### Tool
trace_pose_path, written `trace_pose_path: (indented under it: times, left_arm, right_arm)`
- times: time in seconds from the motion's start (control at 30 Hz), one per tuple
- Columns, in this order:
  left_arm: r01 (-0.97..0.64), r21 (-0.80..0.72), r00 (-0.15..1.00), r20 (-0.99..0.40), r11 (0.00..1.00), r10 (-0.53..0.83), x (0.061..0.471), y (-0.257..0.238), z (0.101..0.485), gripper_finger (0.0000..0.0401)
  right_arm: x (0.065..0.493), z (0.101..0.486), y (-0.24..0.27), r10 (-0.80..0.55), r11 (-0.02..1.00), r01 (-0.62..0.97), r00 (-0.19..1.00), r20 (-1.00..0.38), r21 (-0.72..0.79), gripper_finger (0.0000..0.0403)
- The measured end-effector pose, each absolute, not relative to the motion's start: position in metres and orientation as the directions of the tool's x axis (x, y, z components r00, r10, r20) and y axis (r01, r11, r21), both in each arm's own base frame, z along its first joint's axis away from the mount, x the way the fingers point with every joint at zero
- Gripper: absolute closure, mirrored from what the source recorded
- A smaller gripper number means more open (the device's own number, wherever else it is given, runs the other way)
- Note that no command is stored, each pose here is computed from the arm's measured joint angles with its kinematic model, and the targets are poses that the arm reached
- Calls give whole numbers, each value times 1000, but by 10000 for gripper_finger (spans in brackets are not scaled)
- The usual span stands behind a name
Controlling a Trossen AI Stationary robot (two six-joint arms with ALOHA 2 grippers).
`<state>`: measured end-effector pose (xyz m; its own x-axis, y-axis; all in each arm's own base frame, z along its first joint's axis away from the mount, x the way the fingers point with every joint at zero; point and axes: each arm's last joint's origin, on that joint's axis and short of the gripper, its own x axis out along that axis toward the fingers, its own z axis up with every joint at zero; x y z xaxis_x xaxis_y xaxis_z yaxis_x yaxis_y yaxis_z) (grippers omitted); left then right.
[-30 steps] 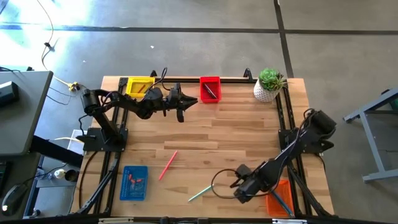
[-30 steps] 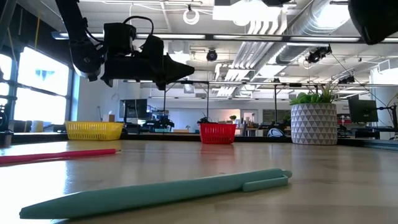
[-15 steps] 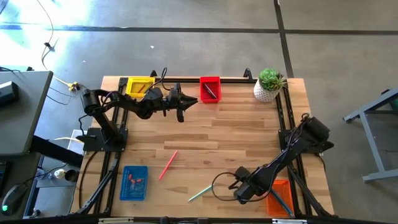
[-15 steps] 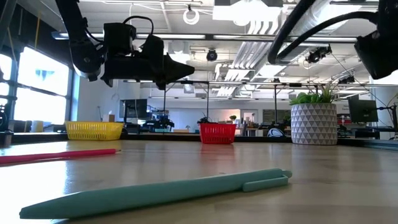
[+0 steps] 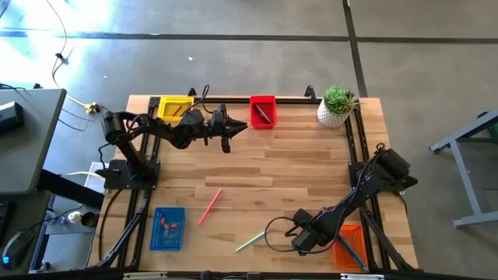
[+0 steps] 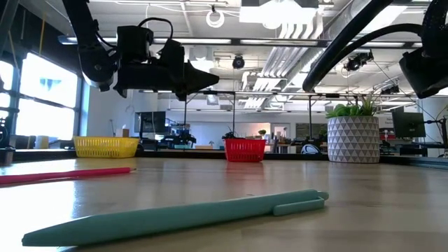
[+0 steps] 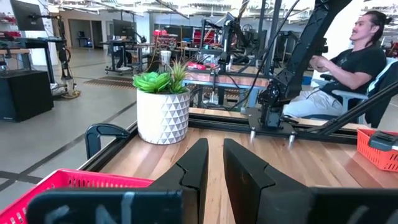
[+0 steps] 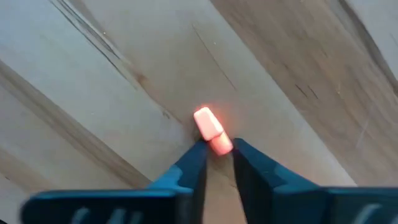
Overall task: Sort crayons/erasers/pens/pencils in bins
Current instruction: Put the orange eraser into the blue bin
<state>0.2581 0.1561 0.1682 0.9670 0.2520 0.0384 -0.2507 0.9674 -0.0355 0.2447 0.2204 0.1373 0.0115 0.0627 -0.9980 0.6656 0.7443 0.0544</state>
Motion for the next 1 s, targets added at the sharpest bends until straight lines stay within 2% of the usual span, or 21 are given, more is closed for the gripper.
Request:
trace_pose_path:
  times: [0.13, 0.2, 0.4, 0.53, 0.6, 0.67, 0.8, 1.0]
  left_arm:
    - [-251, -36, 967, 38, 967, 252, 258, 156, 168, 362]
    - [-253, -36, 966, 38, 967, 254, 258, 156, 168, 362]
    - [-258, -45, 965, 38, 965, 260, 258, 156, 168, 362]
    - [-257, -49, 965, 38, 965, 259, 258, 156, 168, 362]
    - [-257, -54, 965, 39, 965, 259, 258, 156, 168, 362]
    - [-257, -54, 965, 39, 965, 259, 258, 156, 168, 362]
    - [-256, -54, 965, 38, 965, 258, 258, 156, 168, 362]
    - [-237, -54, 970, 39, 970, 239, 258, 156, 168, 362]
  right_arm:
    - [246, 142, 222, 41, 768, 639, 11, -999, 39, 385]
    - [248, 148, 222, 31, 803, 596, -4, -1000, 22, 398]
    - [265, 175, 207, -43, 883, 467, -41, -998, -57, 396]
    - [276, 198, 184, -178, 923, 330, -89, -980, -198, 401]
    - [281, 209, 170, -267, 921, 273, -73, -961, -277, 401]
    - [283, 218, 154, -332, 909, 260, -25, -943, -327, 402]
    - [280, 223, 121, -373, 900, 300, 150, -916, -317, 402]
    - [274, 206, 64, -315, 929, 332, 489, -813, -160, 402]
